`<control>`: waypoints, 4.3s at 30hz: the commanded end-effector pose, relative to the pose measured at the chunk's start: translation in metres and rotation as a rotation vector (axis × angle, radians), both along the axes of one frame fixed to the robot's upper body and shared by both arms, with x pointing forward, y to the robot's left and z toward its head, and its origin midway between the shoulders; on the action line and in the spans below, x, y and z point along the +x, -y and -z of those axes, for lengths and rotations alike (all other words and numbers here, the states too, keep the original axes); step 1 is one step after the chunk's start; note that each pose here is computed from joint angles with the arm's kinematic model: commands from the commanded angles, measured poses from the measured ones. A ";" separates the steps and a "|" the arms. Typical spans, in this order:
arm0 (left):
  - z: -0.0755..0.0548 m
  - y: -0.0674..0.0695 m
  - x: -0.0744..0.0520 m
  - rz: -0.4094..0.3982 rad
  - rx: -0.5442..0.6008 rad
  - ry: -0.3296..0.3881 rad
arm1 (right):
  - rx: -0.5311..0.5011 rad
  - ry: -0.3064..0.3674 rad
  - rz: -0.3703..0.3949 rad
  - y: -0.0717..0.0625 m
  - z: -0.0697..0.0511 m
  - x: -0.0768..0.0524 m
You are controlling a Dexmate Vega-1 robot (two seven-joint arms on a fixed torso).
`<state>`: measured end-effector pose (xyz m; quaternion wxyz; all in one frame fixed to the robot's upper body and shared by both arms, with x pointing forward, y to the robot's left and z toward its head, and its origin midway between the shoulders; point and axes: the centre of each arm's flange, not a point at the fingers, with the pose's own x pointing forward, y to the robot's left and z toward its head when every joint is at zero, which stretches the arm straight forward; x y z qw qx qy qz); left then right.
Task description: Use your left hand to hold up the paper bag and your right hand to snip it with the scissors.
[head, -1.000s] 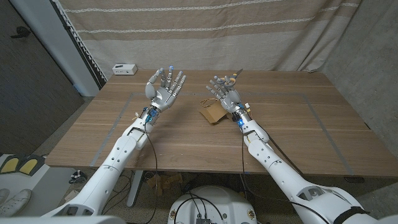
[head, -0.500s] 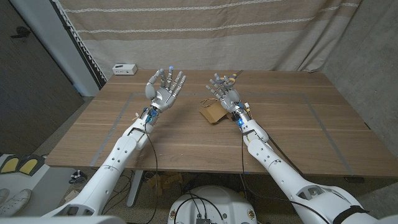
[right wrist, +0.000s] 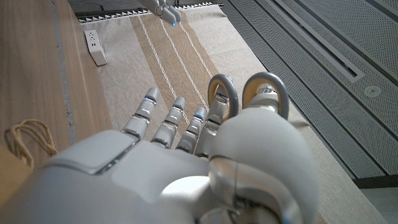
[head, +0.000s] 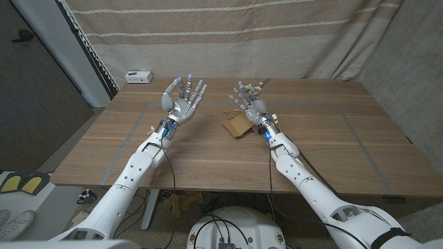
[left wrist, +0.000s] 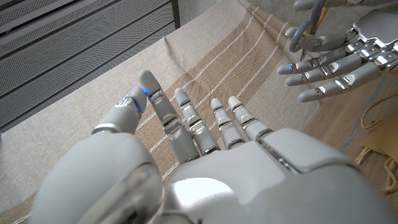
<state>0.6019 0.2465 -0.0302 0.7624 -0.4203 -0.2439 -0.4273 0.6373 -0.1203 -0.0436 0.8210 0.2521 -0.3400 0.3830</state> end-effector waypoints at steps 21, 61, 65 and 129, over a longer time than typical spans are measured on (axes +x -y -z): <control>-0.002 0.000 0.001 -0.002 0.002 0.007 | -0.010 0.054 -0.026 -0.003 -0.008 0.000; 0.006 -0.007 0.003 -0.001 -0.008 -0.007 | -0.049 -0.003 -0.020 -0.016 -0.016 0.001; 0.005 -0.005 0.003 0.001 -0.005 -0.008 | -0.037 -0.023 -0.010 -0.014 -0.014 0.000; -0.012 0.001 0.023 0.040 0.046 -0.004 | 0.009 -0.186 0.054 -0.002 0.000 -0.024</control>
